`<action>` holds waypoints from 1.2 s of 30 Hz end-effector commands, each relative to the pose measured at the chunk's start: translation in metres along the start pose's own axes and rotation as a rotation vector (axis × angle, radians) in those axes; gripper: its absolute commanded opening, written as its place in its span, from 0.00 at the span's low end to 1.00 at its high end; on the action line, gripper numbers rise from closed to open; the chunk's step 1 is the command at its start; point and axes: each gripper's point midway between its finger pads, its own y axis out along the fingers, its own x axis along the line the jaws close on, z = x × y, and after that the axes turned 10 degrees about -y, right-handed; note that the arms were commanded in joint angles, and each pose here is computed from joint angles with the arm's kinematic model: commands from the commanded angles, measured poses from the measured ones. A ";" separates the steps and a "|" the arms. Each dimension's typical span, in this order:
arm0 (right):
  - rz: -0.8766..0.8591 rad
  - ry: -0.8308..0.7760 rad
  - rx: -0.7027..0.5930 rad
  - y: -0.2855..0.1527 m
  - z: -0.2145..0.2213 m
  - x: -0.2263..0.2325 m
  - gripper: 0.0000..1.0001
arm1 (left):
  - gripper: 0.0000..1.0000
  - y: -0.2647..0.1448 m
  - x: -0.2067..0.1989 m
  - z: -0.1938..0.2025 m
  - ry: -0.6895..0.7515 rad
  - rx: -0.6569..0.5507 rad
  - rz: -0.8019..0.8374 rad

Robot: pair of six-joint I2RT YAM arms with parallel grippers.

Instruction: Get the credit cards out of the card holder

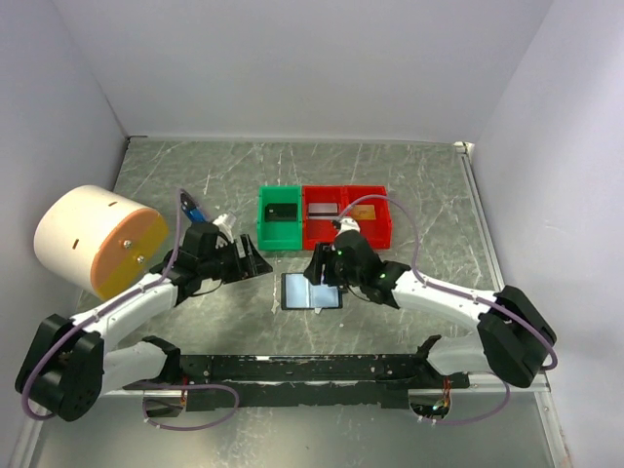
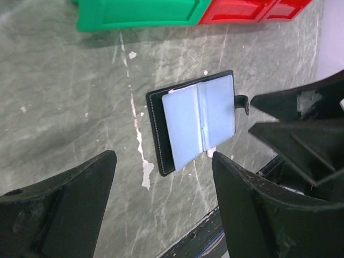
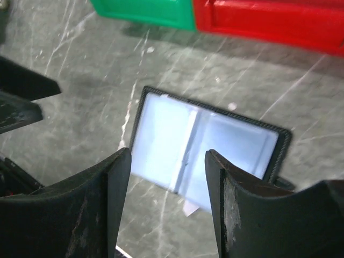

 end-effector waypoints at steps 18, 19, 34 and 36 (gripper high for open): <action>0.201 0.070 0.159 -0.011 0.066 -0.027 0.53 | 0.69 0.057 -0.015 0.043 0.136 0.175 -0.030; 0.206 0.071 0.162 -0.010 0.067 -0.029 0.53 | 0.68 0.058 -0.017 0.044 0.134 0.177 -0.020; 0.259 0.091 0.242 0.006 0.096 -0.043 0.52 | 0.64 0.061 -0.030 0.058 0.161 0.231 0.060; 0.231 0.095 0.237 0.007 0.096 -0.038 0.52 | 0.64 0.061 -0.034 0.061 0.156 0.238 0.079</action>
